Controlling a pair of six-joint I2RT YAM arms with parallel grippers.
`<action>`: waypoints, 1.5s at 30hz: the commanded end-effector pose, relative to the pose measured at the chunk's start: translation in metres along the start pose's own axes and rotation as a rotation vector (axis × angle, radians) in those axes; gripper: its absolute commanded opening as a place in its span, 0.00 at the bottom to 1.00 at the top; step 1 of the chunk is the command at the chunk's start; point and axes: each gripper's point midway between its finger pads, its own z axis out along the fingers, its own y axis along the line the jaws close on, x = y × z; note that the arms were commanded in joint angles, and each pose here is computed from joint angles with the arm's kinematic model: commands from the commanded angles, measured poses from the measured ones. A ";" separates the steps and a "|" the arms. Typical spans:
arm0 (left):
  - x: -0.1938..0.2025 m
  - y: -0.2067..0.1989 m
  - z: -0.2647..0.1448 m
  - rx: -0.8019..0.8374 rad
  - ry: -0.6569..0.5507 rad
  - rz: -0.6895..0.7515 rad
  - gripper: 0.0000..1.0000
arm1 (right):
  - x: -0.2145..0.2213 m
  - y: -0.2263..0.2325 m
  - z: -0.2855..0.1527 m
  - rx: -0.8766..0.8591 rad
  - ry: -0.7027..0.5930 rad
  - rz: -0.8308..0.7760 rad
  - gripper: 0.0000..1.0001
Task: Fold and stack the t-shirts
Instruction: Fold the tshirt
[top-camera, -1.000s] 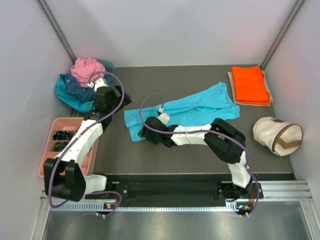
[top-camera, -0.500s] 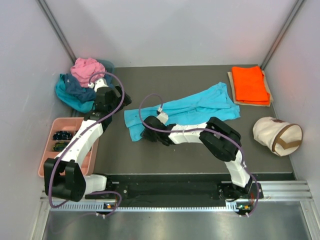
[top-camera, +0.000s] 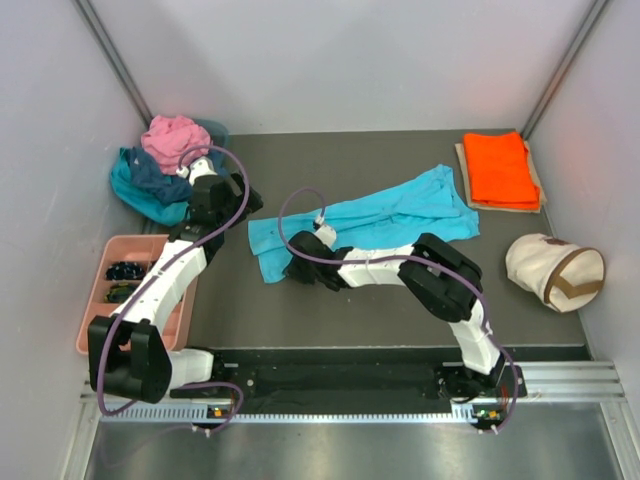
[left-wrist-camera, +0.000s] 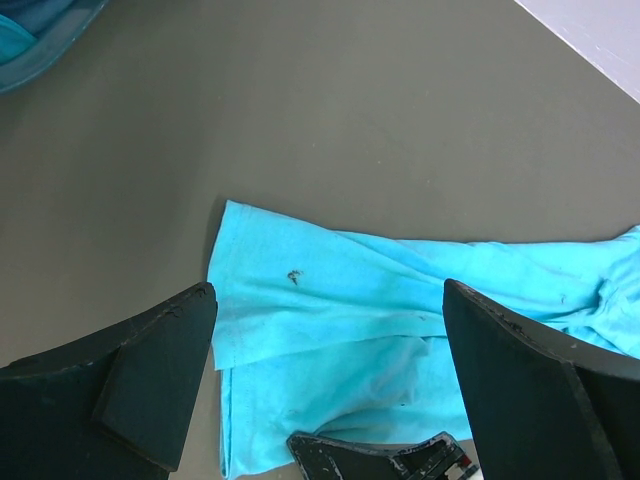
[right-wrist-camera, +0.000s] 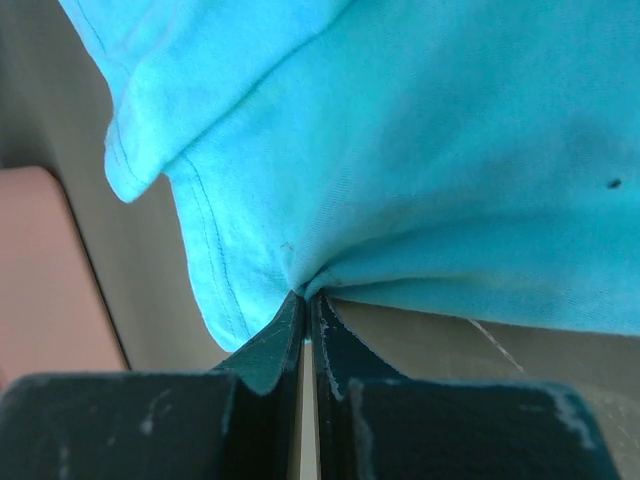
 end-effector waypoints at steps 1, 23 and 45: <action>-0.017 -0.007 -0.006 0.036 -0.061 0.003 0.99 | 0.021 -0.034 -0.021 0.085 0.114 -0.079 0.00; -0.007 -0.028 0.023 0.122 -0.023 -0.040 0.99 | 0.057 -0.158 -0.167 0.276 0.284 -0.203 0.00; 0.128 -0.193 0.098 0.571 0.368 0.221 0.99 | 0.040 -0.251 -0.274 0.454 0.180 -0.181 0.00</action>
